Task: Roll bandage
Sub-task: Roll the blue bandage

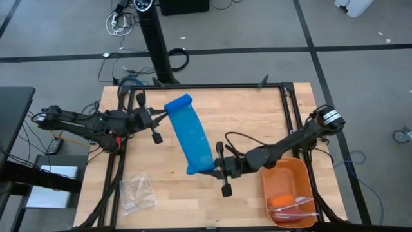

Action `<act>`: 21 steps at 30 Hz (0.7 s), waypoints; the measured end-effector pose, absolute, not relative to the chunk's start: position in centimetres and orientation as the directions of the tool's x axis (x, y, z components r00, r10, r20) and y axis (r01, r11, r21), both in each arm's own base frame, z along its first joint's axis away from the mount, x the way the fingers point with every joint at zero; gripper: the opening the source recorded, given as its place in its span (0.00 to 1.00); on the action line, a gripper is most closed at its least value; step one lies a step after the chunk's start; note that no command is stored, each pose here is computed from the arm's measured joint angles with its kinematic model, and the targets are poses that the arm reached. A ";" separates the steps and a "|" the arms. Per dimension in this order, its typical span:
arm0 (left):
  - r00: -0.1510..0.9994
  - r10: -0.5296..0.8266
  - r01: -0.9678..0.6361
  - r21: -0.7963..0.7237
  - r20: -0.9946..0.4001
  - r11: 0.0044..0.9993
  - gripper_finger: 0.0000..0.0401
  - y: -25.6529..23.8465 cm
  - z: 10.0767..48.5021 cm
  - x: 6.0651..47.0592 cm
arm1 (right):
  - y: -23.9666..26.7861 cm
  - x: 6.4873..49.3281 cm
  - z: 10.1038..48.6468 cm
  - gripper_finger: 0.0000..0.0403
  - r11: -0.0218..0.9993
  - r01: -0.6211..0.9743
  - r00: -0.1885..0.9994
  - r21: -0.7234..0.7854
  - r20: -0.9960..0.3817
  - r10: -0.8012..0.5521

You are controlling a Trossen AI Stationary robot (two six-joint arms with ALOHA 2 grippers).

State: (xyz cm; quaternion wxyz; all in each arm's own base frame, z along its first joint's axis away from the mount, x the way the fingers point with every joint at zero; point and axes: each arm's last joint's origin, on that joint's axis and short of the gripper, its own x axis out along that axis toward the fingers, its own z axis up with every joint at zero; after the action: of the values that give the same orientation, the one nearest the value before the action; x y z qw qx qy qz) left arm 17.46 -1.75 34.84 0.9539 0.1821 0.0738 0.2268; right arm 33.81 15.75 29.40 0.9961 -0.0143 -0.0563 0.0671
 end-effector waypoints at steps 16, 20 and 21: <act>0.961 0.263 -0.221 0.339 -0.085 0.915 0.03 -2.7 29.6 18.3 | 12.2 32.2 43.2 0.00 0.939 0.161 0.979 -0.304 0.171 -0.112; 0.976 0.199 -0.159 0.336 -0.089 0.928 0.03 -3.4 29.3 18.5 | 10.6 32.4 45.3 0.00 0.927 0.199 0.974 -0.317 0.171 -0.150; 0.979 0.179 -0.137 0.337 -0.098 0.932 0.03 -3.6 29.1 18.5 | 10.2 32.4 45.6 0.00 0.925 0.205 0.973 -0.321 0.167 -0.158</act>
State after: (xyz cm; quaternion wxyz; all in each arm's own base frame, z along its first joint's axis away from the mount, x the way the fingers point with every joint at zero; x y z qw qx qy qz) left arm 18.55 -3.65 29.11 0.9807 0.1665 0.0636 0.0807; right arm 32.40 10.19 45.65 0.9786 -0.1703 -0.0694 -0.0926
